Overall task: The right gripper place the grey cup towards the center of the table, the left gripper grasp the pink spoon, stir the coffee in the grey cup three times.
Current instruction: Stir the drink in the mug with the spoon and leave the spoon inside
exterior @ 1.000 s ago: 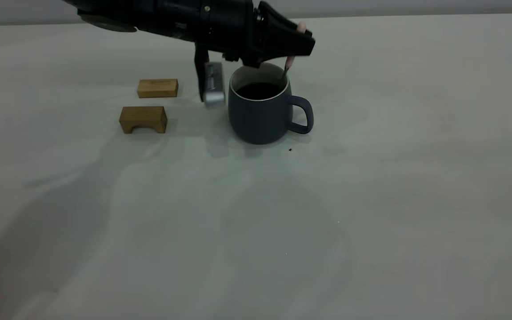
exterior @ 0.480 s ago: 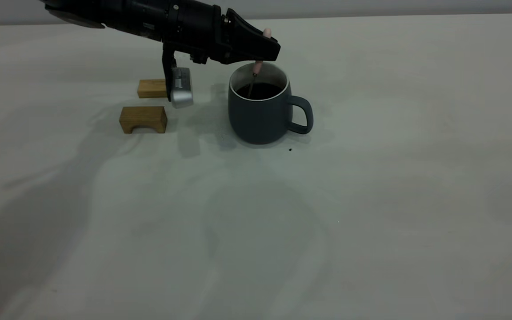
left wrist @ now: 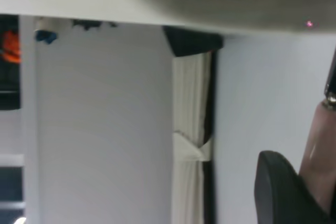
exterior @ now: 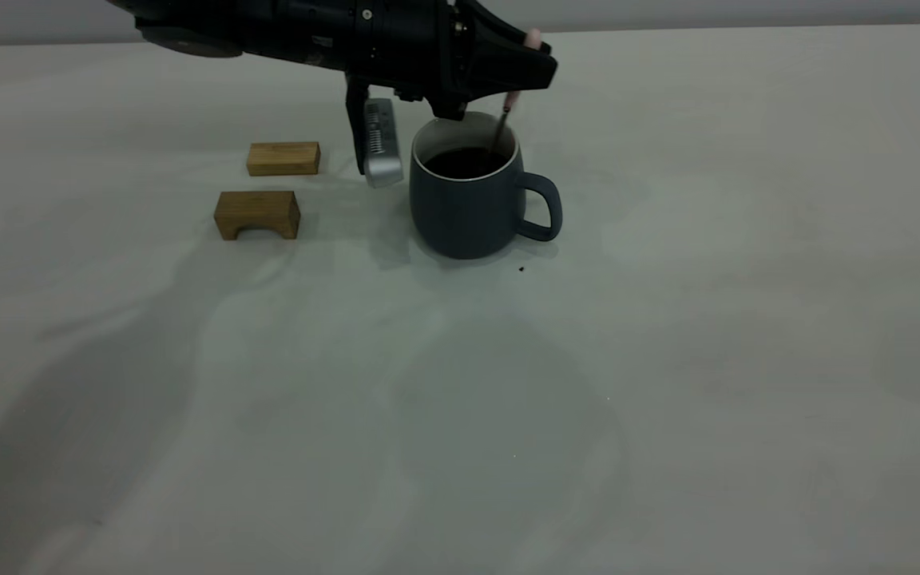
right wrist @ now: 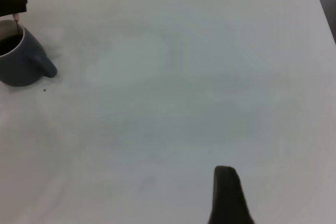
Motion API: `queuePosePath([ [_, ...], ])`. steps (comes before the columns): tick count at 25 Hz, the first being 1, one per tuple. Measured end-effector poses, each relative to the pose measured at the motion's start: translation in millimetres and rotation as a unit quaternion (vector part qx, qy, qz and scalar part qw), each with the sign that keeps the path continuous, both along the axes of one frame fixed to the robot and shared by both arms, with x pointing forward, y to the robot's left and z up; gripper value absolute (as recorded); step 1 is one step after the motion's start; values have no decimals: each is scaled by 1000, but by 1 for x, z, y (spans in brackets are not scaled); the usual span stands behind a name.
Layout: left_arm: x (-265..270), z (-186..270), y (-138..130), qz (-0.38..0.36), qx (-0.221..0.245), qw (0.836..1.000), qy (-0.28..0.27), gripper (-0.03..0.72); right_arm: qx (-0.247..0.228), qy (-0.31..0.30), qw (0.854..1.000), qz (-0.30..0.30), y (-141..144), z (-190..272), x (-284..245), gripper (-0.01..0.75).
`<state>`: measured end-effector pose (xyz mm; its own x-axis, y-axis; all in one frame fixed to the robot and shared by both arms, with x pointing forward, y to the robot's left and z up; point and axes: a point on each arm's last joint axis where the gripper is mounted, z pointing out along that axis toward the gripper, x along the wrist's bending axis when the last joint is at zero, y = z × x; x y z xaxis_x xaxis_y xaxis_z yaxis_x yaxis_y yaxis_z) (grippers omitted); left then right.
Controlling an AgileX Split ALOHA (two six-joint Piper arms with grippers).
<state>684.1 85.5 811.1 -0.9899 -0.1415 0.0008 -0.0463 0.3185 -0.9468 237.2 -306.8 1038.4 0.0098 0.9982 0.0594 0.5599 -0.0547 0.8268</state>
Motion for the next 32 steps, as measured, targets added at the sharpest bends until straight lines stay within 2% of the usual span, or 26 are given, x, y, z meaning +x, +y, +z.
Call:
queuePosePath([
  [6,-7,-1,6,-43,5,999,23,156,0,0,1000,0,0,0,0,543],
  [13,0,-6,33,-32,29,998,47,156,0,0,1000,0,0,0,0,543],
  [22,-4,-6,32,-55,30,997,49,166,0,0,1000,0,0,0,0,543],
  [25,-7,-6,32,-72,31,996,50,276,0,0,1000,0,0,0,0,543],
  [28,-12,-4,33,-109,48,992,36,457,0,0,1000,0,0,0,0,543],
  [30,-16,0,36,-150,69,986,9,537,0,0,1000,0,0,0,0,543],
  [32,-20,9,38,-195,91,976,-24,577,0,0,1000,0,0,0,0,543],
])
